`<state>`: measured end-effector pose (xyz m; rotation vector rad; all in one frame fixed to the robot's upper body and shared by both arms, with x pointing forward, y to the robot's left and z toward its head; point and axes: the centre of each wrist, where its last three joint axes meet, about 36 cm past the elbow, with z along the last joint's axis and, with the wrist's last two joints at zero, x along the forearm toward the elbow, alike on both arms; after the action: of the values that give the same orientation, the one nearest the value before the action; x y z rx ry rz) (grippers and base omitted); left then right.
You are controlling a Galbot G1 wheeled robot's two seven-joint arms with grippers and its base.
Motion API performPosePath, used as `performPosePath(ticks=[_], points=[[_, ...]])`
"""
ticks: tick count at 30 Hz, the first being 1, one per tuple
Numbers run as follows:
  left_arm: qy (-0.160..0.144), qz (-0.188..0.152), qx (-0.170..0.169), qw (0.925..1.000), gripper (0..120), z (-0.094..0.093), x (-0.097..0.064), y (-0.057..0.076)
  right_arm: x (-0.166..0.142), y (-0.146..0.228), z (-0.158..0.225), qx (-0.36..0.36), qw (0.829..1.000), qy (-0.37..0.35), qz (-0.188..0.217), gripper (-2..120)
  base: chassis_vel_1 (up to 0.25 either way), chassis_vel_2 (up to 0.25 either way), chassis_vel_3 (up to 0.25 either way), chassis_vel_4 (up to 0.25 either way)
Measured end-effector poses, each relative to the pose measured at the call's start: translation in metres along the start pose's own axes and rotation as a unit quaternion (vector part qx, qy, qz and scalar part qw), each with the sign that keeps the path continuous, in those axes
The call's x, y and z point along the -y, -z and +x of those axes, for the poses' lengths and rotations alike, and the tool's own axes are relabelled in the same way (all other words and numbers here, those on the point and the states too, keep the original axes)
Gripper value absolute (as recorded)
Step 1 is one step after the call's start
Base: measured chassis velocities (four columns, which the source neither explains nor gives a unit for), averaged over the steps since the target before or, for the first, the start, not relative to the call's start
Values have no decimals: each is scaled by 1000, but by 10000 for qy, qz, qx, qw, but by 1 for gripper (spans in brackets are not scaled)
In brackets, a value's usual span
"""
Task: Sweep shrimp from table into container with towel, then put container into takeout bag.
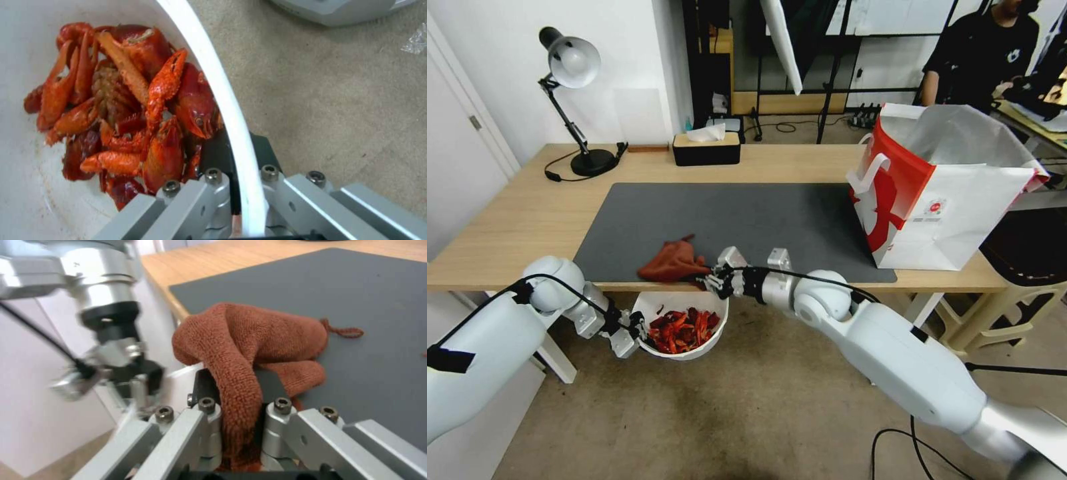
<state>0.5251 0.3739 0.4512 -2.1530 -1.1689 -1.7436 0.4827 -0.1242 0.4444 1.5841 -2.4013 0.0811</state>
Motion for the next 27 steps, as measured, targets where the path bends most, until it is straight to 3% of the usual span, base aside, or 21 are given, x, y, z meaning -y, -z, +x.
performPosePath(ticks=[5,11,19,27], points=[[-6,-1,-3,10000,0,0,-1,1,-23,-4,21,100,9996,143,-232,4,0,0,0,0],[-11,13,0,10000,0,0,0,1,-54,-17,51,282,9950,273,-923,4,0,0,0,0],[-10,3,20,10000,0,-2,0,2,-66,-21,72,528,9873,224,-1482,4,0,0,0,0],[-8,-8,18,10000,0,-2,-1,3,-65,-11,83,887,9816,191,-1679,4,0,0,0,0]])
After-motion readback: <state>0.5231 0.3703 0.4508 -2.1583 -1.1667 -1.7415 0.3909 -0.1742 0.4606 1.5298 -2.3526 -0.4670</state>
